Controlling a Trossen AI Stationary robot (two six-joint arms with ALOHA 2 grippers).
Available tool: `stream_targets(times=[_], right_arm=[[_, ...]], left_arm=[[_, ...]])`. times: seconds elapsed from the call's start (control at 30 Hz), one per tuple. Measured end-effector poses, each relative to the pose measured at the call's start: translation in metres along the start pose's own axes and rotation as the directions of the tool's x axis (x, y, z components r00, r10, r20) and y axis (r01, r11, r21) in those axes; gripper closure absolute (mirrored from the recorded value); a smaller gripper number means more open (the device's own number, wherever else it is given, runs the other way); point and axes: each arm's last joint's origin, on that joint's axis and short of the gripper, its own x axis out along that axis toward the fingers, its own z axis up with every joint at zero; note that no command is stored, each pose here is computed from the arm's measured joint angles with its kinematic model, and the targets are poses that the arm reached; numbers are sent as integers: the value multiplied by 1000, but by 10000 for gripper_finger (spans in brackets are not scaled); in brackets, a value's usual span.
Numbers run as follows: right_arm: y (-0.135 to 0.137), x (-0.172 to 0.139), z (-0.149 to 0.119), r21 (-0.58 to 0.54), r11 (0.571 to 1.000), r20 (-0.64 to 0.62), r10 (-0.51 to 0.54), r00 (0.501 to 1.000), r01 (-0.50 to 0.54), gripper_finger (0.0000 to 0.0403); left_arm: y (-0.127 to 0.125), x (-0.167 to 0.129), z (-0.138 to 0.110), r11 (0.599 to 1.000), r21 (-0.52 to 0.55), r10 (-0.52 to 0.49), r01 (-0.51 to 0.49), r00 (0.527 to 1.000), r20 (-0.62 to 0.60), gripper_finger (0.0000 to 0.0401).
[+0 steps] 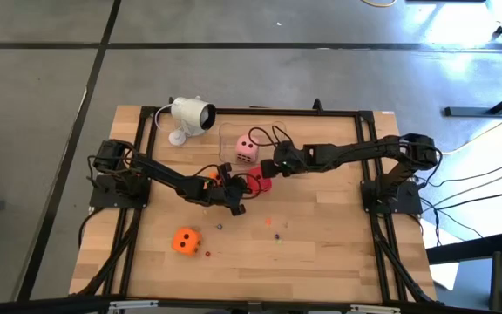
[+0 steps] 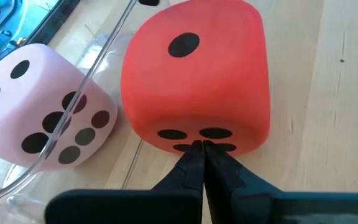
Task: Pick & Place Dice
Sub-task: Put the large red die into the transparent bin
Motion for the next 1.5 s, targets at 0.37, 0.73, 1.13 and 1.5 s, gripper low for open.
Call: stream_targets(times=[0.37,0.73,1.13,1.5], right_arm=[[3,31,-9,29,998,-48,49,998,-47,139],[9,25,-11,9,991,-133,135,982,-135,139],[14,21,-25,-71,988,-142,128,982,-139,139],[21,16,-44,-138,982,-84,118,989,-129,192]], left_arm=[[-1,0,2,1000,-4,-5,5,1000,26,400],[-1,0,2,1000,1,-14,14,1000,23,400],[-1,0,3,1000,3,-13,13,1000,27,400],[-1,0,4,1000,1,-7,7,999,37,400]])
